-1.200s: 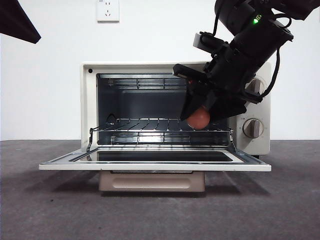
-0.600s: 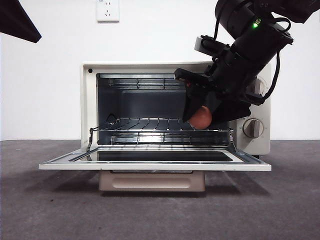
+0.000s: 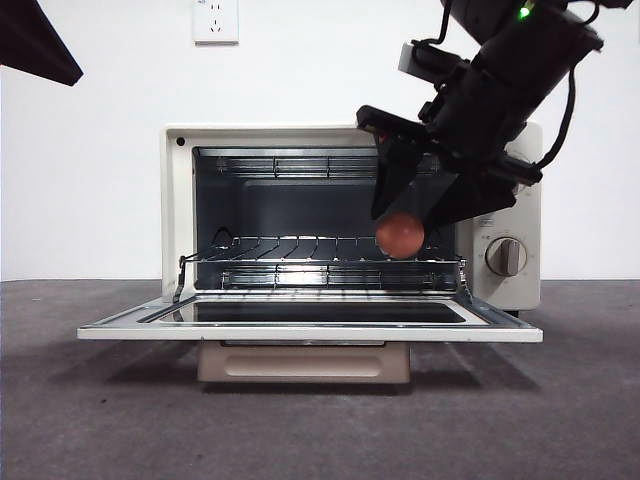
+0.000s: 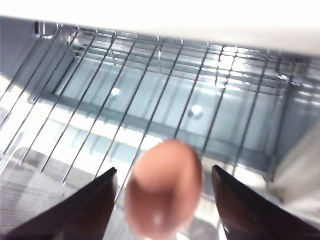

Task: Eggoven

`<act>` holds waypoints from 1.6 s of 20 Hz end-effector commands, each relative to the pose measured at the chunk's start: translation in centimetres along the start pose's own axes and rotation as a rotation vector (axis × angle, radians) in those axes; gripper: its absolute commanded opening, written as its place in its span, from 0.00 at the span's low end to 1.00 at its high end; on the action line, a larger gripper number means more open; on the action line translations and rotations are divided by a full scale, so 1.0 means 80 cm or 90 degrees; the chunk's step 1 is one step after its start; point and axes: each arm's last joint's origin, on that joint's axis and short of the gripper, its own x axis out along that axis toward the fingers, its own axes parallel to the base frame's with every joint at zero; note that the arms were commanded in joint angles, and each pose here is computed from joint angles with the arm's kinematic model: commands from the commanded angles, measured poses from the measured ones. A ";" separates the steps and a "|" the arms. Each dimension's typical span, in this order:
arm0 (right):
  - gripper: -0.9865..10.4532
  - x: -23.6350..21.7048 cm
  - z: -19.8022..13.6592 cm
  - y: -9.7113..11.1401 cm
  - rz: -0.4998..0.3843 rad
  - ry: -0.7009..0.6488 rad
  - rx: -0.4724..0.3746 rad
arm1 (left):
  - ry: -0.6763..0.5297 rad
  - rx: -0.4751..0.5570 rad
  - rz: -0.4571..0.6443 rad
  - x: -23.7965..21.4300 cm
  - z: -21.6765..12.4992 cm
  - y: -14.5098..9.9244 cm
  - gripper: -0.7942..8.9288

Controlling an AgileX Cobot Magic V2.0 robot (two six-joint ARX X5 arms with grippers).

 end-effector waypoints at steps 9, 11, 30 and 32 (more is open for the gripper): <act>0.35 -0.122 0.011 0.038 0.036 -0.043 -0.036 | 0.011 -0.011 0.031 0.042 0.008 0.034 0.09; 0.35 -0.159 0.011 0.040 0.048 -0.068 -0.041 | 0.027 -0.032 0.048 0.062 0.000 0.054 0.09; 0.35 -0.287 -0.010 0.027 0.060 -0.198 -0.050 | 0.162 -0.176 -0.014 0.195 -0.068 0.159 0.09; 0.35 -0.287 -0.010 0.027 0.051 -0.201 -0.049 | 0.172 -0.178 -0.040 0.200 -0.071 0.156 0.09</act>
